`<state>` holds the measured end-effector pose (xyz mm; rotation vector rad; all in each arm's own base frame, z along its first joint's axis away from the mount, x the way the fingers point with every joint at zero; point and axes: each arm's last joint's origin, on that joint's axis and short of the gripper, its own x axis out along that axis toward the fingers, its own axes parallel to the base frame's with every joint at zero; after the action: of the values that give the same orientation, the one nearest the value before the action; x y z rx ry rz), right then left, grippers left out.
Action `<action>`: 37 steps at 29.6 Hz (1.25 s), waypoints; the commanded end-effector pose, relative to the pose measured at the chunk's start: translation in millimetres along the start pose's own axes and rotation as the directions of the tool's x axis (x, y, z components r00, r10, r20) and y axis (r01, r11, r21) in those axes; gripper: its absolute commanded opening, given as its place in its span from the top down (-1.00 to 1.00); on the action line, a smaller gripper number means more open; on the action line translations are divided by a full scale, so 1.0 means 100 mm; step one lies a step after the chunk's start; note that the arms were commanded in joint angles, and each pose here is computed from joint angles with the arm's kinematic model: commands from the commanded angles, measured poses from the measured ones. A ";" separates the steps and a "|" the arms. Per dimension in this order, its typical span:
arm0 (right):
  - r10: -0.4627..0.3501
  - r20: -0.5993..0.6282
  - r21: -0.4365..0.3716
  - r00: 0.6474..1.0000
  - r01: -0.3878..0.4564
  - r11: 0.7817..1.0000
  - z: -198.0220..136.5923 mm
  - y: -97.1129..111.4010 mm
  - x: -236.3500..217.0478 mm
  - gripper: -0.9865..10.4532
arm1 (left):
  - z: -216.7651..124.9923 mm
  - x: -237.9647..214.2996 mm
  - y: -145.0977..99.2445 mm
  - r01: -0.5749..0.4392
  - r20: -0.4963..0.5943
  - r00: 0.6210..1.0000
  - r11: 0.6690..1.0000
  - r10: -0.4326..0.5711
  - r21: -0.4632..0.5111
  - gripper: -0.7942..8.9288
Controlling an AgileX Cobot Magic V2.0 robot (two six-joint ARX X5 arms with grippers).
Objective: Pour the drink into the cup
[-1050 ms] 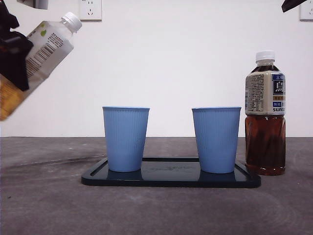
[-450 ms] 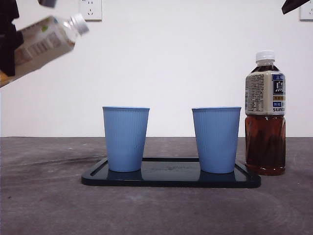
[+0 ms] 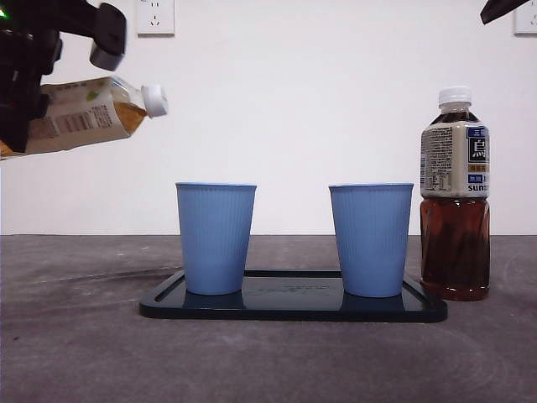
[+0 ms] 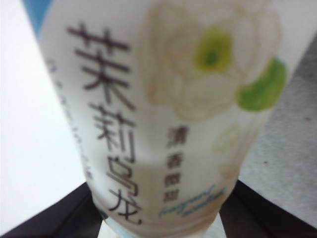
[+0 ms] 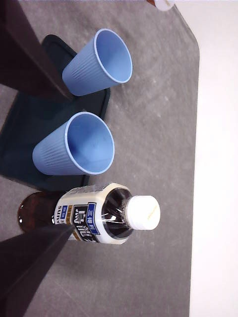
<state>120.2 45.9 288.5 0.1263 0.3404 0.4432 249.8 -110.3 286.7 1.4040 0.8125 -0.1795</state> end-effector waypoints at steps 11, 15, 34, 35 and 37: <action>0.008 -0.003 -0.012 1.000 -0.008 1.000 0.02 0.01 0.00 0.14 | 0.32 0.01 0.05 -0.064 0.013 0.998 0.993 0.063 0.095 0.27; 0.008 -0.003 -0.012 1.000 -0.008 1.000 0.02 0.01 0.00 0.14 | 0.35 0.02 0.02 -0.062 0.010 0.998 0.991 0.061 0.122 0.27; 0.007 -0.011 -0.012 1.000 -0.007 1.000 0.01 0.01 0.00 0.14 | 0.48 0.04 -0.09 -0.068 -0.021 0.997 0.976 0.074 0.205 0.27; 0.006 -0.011 -0.012 1.000 -0.007 1.000 0.01 0.01 0.00 0.14 | 0.48 0.04 -0.09 -0.068 -0.021 0.997 0.976 0.074 0.205 0.27; 0.006 -0.013 -0.012 1.000 -0.006 1.000 0.01 0.01 0.00 0.14 | 0.48 0.04 -0.09 -0.068 -0.021 0.997 0.976 0.074 0.205 0.27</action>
<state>119.6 45.6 286.5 0.1236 0.3620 0.4409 263.5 -149.6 263.9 1.6467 0.8240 -0.2338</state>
